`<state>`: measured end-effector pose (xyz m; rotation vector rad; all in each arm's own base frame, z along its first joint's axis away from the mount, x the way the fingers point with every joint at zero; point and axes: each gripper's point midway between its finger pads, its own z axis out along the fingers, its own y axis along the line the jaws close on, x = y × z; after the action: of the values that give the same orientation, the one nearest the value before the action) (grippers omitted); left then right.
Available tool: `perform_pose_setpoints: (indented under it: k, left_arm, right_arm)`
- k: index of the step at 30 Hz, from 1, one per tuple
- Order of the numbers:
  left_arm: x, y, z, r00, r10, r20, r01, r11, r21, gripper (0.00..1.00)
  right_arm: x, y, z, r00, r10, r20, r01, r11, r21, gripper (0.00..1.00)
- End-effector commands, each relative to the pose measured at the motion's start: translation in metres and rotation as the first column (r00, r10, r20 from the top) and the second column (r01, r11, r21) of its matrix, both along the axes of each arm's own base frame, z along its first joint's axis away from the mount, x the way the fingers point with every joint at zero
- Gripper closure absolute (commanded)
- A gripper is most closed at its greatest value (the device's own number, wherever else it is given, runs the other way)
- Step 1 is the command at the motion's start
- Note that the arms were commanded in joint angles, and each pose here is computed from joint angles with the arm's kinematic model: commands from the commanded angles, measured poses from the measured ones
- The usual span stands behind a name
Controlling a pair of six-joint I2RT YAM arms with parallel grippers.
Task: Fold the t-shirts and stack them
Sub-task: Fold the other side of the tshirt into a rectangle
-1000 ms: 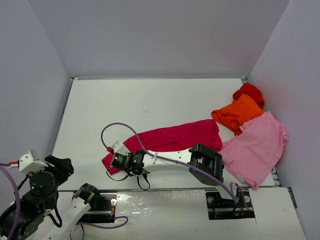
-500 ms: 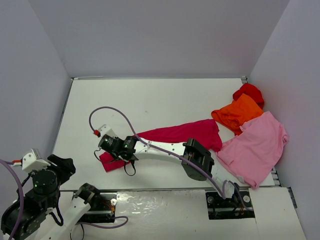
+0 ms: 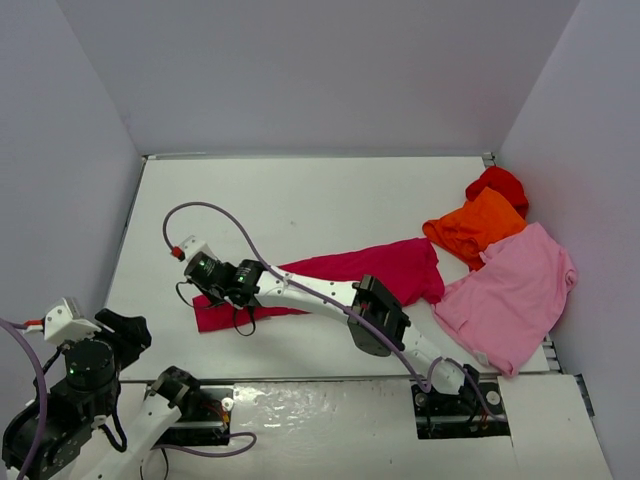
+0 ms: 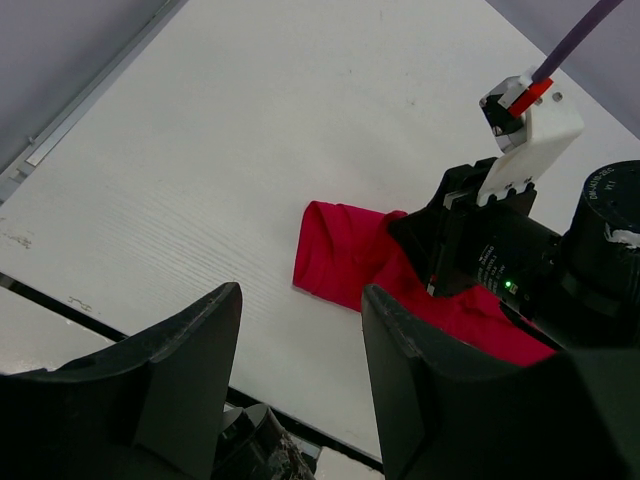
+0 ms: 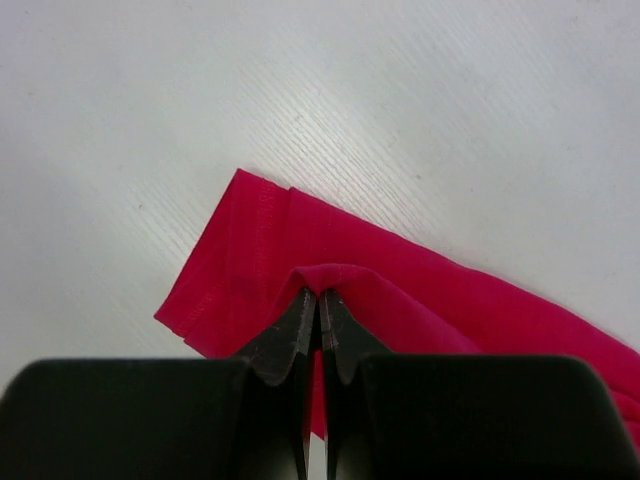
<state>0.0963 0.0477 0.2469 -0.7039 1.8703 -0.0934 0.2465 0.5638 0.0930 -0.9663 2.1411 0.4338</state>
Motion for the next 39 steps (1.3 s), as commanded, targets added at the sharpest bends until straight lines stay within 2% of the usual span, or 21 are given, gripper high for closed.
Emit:
perform_pose_setpoints:
  k: [1,5,9,15,17,21,26,29,39]
  left_arm:
    - [0.012,-0.005,0.009,1.000,0.002,0.016,-0.002,1.000,-0.002,0.52]
    - [0.014,-0.007,0.006,1.000,-0.003,0.009,0.003,1.000,-0.003,0.52]
    - [0.016,-0.010,0.001,1.000,-0.012,-0.002,0.012,1.000,-0.005,0.52]
    - [0.018,-0.013,-0.003,1.000,-0.021,-0.015,0.021,1.000,-0.005,0.52]
    - [0.018,-0.013,-0.004,1.000,-0.023,-0.015,0.023,1.000,-0.007,0.52]
    - [0.019,-0.014,-0.004,1.000,-0.027,-0.016,0.027,1.000,-0.008,0.52]
    - [0.021,-0.017,-0.008,0.999,-0.032,-0.024,0.031,0.999,-0.009,0.52]
    - [0.021,-0.017,-0.009,0.999,-0.031,-0.024,0.031,0.999,-0.009,0.52]
    - [0.024,-0.018,-0.011,0.999,-0.029,-0.031,0.029,1.000,-0.002,0.52]
  right_arm:
    - [0.022,0.031,0.097,0.994,0.005,0.113,-0.032,0.970,0.240,1.00]
    - [0.029,0.042,0.142,0.982,-0.006,0.190,-0.064,0.930,0.362,1.00]
    - [0.037,0.049,0.164,0.969,-0.025,0.244,-0.083,0.904,0.419,1.00]
    - [0.052,0.055,0.148,0.965,-0.042,0.260,-0.077,0.899,0.431,1.00]
    - [0.073,0.042,0.138,0.946,-0.133,0.296,-0.003,0.909,0.417,1.00]
    - [0.107,0.026,0.159,0.904,-0.255,0.342,0.044,0.853,0.519,1.00]
    - [0.134,0.035,0.155,0.915,-0.225,0.334,-0.003,0.825,0.565,1.00]
    - [0.120,0.056,0.139,0.941,-0.139,0.308,-0.059,0.831,0.554,1.00]
    - [0.045,0.069,0.121,0.963,-0.027,0.267,-0.119,0.850,0.514,1.00]
